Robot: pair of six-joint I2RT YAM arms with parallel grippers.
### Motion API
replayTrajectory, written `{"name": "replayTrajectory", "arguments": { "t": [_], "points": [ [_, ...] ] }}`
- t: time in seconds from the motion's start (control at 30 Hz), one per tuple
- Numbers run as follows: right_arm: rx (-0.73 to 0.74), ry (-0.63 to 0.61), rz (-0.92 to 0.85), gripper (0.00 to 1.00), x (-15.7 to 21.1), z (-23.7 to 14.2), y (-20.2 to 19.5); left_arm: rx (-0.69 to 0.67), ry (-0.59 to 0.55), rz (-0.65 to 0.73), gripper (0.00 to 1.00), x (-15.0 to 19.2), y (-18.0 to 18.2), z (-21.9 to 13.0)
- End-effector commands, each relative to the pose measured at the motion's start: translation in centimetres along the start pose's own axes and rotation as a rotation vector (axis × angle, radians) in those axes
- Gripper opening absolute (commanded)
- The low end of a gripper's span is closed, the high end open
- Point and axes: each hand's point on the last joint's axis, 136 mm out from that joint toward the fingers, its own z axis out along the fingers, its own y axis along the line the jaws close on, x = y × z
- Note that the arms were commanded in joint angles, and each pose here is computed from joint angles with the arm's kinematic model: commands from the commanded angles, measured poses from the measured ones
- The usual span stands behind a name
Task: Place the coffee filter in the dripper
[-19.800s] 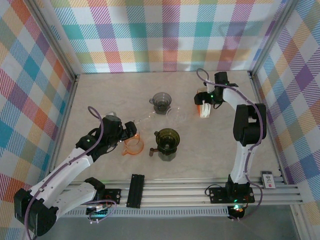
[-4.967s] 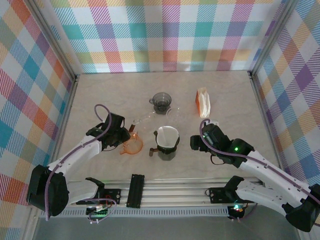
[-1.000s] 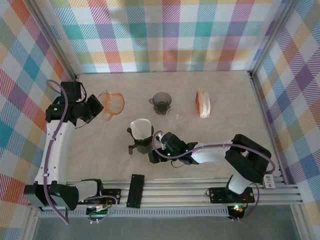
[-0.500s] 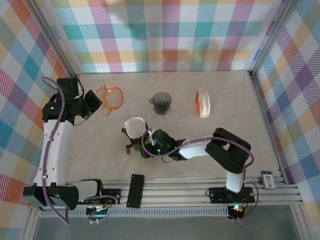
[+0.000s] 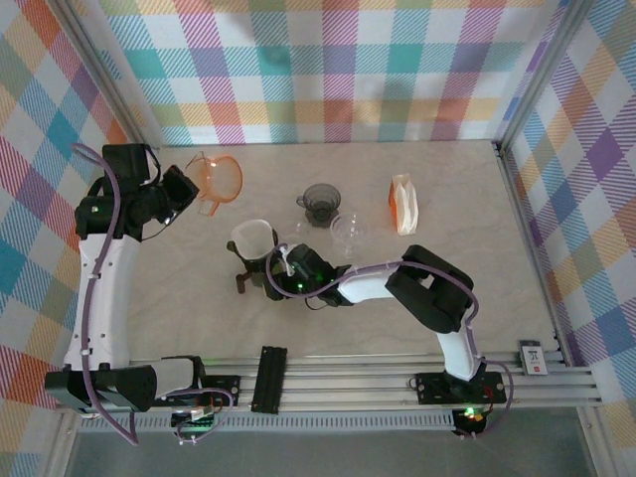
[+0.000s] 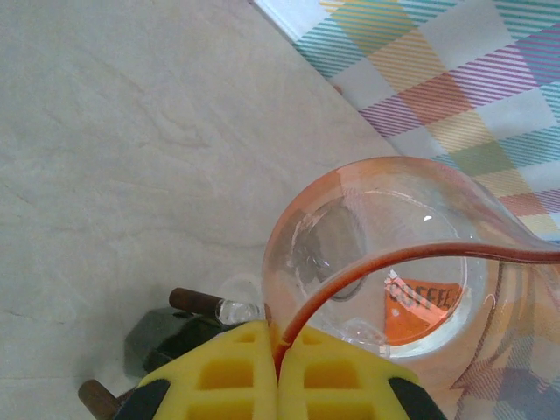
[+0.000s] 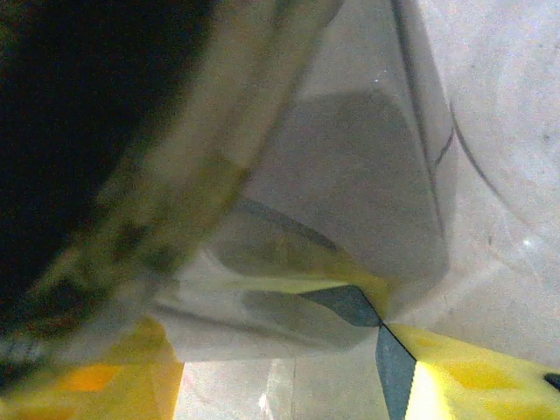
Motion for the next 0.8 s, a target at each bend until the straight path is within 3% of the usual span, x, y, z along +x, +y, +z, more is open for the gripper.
{"name": "replayTrajectory", "arguments": {
  "t": [0.0, 0.33, 0.6, 0.77],
  "points": [
    [-0.016, -0.008, -0.009, 0.61, -1.3, 1.3, 0.1, 0.062, -0.029, -0.008, 0.00, -1.1, -1.6, -1.2],
    [-0.040, 0.002, 0.013, 0.62, -2.2, 2.2, 0.5, 0.087, 0.008, -0.011, 0.00, -0.5, -1.9, -0.8],
    [-0.035, 0.013, 0.048, 0.66, 0.4, -1.8, 0.3, 0.114, 0.040, 0.038, 0.00, 1.4, -3.3, -0.9],
    [0.057, 0.005, 0.099, 0.67, 3.1, -5.9, -1.5, 0.128, 0.070, 0.112, 0.00, 4.0, -4.8, -1.0]
  ]
}}
